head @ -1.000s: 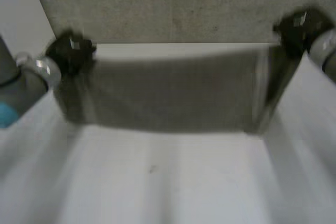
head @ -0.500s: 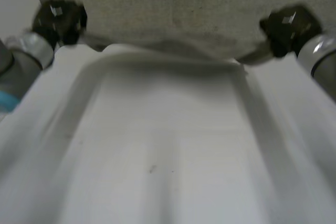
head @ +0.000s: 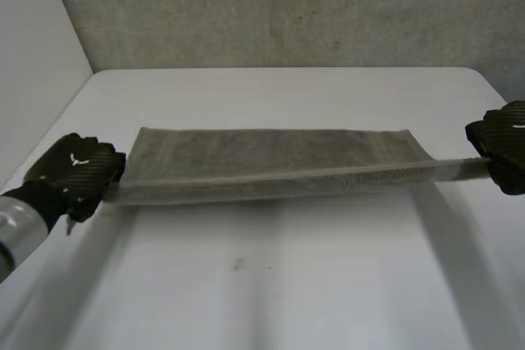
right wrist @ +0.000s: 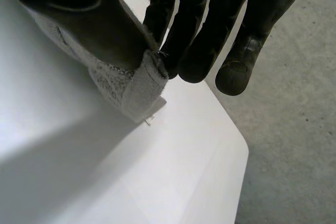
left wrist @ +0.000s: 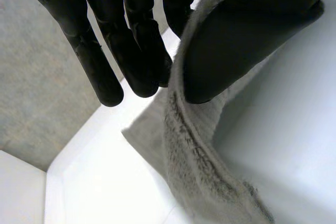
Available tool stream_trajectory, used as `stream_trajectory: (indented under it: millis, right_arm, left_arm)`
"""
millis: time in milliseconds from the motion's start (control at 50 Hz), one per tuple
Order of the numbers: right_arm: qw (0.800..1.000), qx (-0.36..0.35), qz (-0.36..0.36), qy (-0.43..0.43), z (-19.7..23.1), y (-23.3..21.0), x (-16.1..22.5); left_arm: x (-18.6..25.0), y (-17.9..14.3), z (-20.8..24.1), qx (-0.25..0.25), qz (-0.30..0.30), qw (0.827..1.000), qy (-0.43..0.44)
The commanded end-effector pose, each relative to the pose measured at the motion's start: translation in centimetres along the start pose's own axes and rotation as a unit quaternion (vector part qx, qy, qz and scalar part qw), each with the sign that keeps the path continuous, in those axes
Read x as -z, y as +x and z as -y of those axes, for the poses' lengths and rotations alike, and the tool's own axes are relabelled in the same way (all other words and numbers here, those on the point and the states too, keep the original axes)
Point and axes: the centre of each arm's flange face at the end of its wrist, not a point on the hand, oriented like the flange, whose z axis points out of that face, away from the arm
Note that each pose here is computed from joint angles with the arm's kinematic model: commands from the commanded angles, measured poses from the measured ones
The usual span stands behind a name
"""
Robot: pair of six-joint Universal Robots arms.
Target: Fold the towel.
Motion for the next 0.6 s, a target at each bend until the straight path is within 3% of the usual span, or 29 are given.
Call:
stream_trajectory:
  millis: [20, 140, 200, 360, 460, 600]
  right_arm:
    - [0.998, -0.002, 0.054, 0.020, 0.3, -0.8, -0.4]
    - [0.998, -0.003, 0.069, -0.012, -2.0, -1.6, -6.6]
    - [0.998, 0.003, 0.064, -0.022, -2.2, -1.9, -7.9]
    - [0.999, -0.006, 0.032, -0.035, -3.2, -2.5, -15.6]
    - [1.000, -0.021, 0.014, -0.010, -2.9, -3.0, -18.5]
    - [1.000, -0.012, -0.021, -0.006, -3.2, -3.4, -21.4]
  left_arm:
    - [-0.7, -0.7, 0.4, -0.004, -0.015, 0.999, 0.032]
    - [-6.4, -1.4, -0.7, -0.012, -0.029, 0.999, 0.037]
    - [-7.9, -1.3, -0.7, -0.015, -0.031, 0.999, 0.035]
    - [-16.3, -1.9, -2.2, -0.028, -0.005, 0.999, 0.023]
    - [-19.0, -0.3, -2.7, -0.026, -0.029, 0.999, 0.016]
    - [-21.8, -0.3, -4.2, -0.028, -0.007, 1.000, -0.004]
